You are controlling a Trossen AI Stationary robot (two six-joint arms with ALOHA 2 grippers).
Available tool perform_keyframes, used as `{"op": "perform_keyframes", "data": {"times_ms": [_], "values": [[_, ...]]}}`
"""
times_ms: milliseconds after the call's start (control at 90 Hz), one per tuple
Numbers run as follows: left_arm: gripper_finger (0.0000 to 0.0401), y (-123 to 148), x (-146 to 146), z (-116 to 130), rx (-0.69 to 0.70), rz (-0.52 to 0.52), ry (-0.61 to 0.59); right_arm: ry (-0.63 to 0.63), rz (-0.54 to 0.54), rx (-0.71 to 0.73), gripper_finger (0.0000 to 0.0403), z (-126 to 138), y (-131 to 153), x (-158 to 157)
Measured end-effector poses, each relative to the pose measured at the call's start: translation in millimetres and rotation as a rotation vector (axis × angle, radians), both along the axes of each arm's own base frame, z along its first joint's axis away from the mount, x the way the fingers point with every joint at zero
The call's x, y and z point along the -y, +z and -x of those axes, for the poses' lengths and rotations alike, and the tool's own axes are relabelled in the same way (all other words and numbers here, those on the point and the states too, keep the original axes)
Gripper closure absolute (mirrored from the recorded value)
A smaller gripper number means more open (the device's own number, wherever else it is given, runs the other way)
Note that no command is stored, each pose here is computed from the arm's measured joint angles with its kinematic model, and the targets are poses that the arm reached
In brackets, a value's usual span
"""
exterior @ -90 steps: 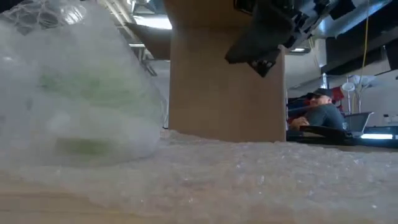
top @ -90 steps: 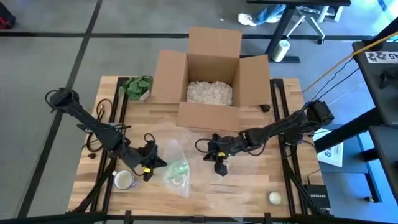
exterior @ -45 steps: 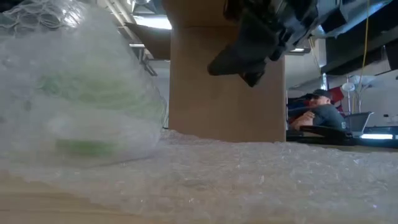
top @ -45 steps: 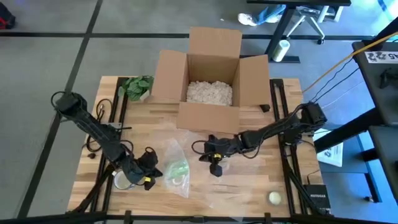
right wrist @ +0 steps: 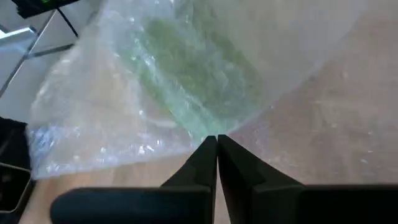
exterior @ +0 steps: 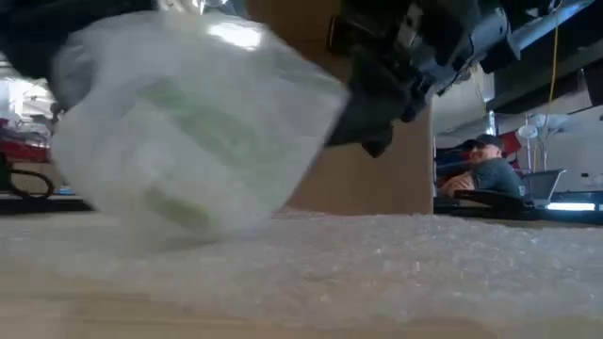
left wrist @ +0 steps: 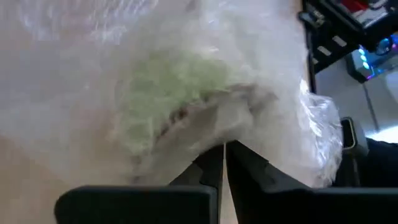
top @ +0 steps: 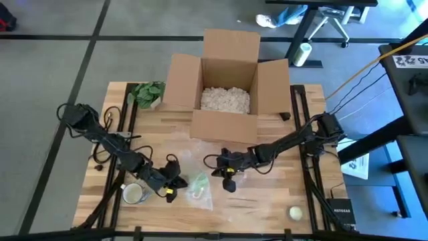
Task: Wrap mug
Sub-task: Wrap the green mug with the bubble wrap
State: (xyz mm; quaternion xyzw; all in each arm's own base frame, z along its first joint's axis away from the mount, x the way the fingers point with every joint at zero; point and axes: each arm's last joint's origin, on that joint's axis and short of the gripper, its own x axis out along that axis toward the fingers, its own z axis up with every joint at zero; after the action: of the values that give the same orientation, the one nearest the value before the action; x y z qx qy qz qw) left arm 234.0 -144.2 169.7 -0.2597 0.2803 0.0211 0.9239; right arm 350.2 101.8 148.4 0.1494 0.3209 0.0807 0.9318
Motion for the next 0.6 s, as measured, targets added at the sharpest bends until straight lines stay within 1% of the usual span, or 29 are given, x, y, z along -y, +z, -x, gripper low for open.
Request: {"op": "perform_keyframes", "data": {"times_ms": [144,267,344,489,600], "values": [[0.0401,5.8,-12.0,-12.1,0.009,-0.027,-0.019,0.007,-0.023,-0.042,0.0403,0.5,-7.2,-0.9],[0.0401,10.7,-23.9,-22.1,0.017,-0.041,-0.026,-0.008,-0.03,-0.087,0.0403,5.7,-2.2,0.6],[0.0401,15.2,-30.6,-28.5,0.029,-0.051,-0.036,-0.026,-0.023,-0.133,0.0403,10.9,10.7,2.4],[0.0401,23.4,-41.9,-38.6,0.051,-0.068,-0.055,-0.092,0.067,-0.261,0.0403,22.6,35.9,8.1],[0.0401,25.0,-50.0,-42.6,0.055,-0.077,-0.049,-0.123,0.097,-0.248,0.0403,23.9,67.8,9.8]]}}
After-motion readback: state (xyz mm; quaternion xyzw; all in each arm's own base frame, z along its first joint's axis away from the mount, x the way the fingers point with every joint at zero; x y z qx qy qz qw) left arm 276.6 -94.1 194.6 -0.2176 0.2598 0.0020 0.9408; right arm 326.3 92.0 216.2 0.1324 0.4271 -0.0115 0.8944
